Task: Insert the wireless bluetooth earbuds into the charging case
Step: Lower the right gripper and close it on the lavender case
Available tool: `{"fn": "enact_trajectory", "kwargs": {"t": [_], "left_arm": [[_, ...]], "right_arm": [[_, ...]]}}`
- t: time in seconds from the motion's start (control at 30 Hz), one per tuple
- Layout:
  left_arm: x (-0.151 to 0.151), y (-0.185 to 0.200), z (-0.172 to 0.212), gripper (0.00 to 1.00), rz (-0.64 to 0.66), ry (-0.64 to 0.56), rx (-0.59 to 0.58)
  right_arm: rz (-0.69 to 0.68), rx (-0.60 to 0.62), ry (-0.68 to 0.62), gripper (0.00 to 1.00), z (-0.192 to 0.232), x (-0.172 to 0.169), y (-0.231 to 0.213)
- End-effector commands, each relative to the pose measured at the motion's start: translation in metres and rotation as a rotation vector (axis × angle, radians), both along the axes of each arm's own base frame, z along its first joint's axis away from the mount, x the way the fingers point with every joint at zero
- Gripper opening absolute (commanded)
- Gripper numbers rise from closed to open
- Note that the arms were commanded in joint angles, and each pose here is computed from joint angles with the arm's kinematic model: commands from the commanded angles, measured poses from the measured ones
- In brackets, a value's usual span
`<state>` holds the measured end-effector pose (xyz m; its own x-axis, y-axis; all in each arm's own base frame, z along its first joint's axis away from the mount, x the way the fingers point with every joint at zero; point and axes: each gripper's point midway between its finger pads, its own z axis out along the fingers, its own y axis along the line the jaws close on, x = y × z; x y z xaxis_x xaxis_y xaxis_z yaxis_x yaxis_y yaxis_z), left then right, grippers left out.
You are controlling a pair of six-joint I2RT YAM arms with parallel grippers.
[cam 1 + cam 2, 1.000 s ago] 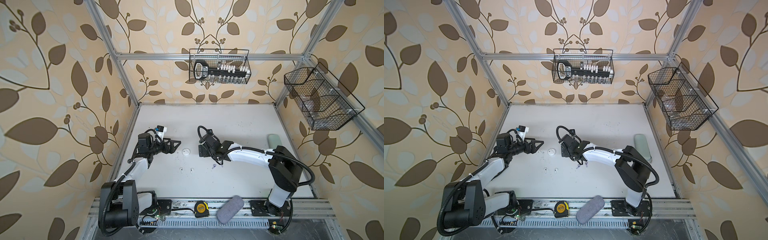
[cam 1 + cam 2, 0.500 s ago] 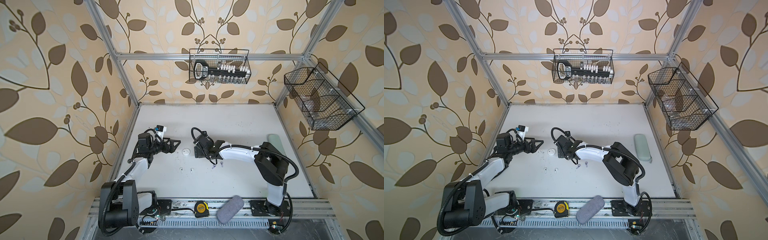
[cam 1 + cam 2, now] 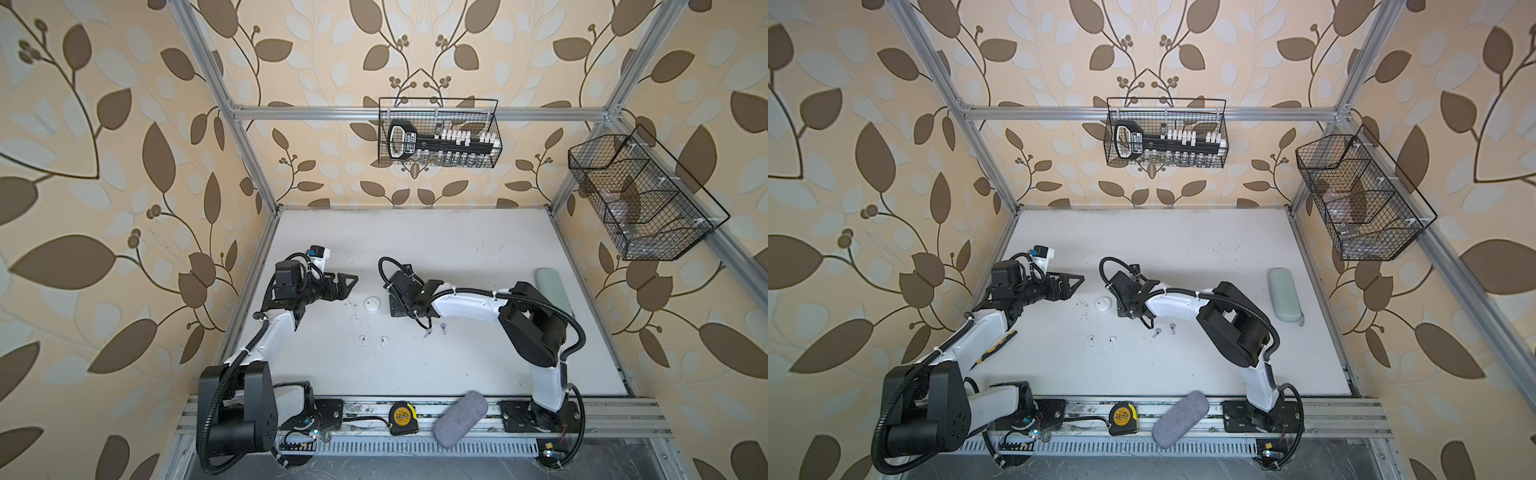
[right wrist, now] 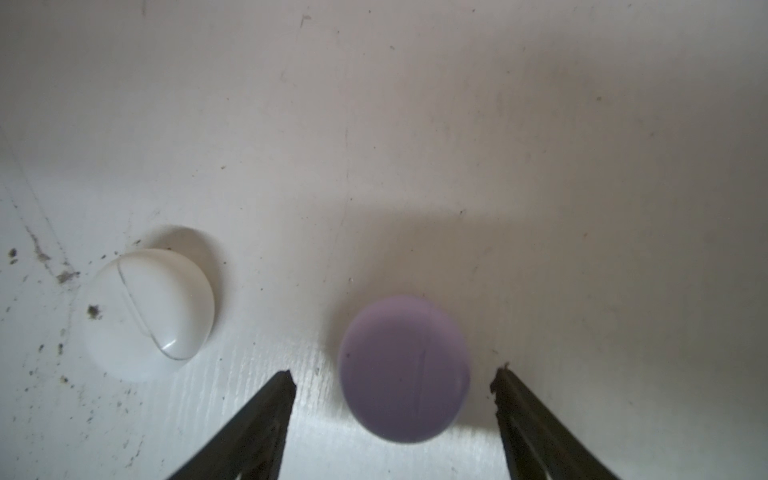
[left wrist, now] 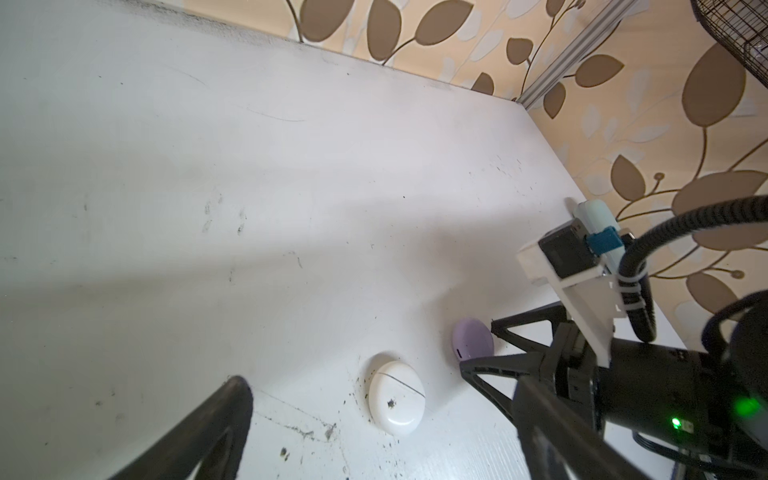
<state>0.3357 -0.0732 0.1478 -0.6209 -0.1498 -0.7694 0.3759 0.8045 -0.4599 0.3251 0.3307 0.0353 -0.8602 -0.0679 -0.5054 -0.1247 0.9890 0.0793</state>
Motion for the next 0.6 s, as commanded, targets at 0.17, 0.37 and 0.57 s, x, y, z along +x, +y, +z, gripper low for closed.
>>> {"fn": "enact_trajectory", "kwargs": {"t": [0.17,0.37,0.57], "left_arm": [[0.005,0.006,0.001,0.99,0.022,-0.009,0.055],[0.006,0.011,-0.003,0.99,0.042,-0.001,0.080],[0.005,0.010,-0.007,0.99,0.034,-0.003,0.083]], "right_arm": [[-0.035,-0.035,0.017,0.69,-0.008,0.003,-0.001],[-0.038,-0.040,0.028,0.66,-0.012,0.003,-0.002],[-0.043,-0.044,0.030,0.65,-0.014,0.004,-0.003]]}}
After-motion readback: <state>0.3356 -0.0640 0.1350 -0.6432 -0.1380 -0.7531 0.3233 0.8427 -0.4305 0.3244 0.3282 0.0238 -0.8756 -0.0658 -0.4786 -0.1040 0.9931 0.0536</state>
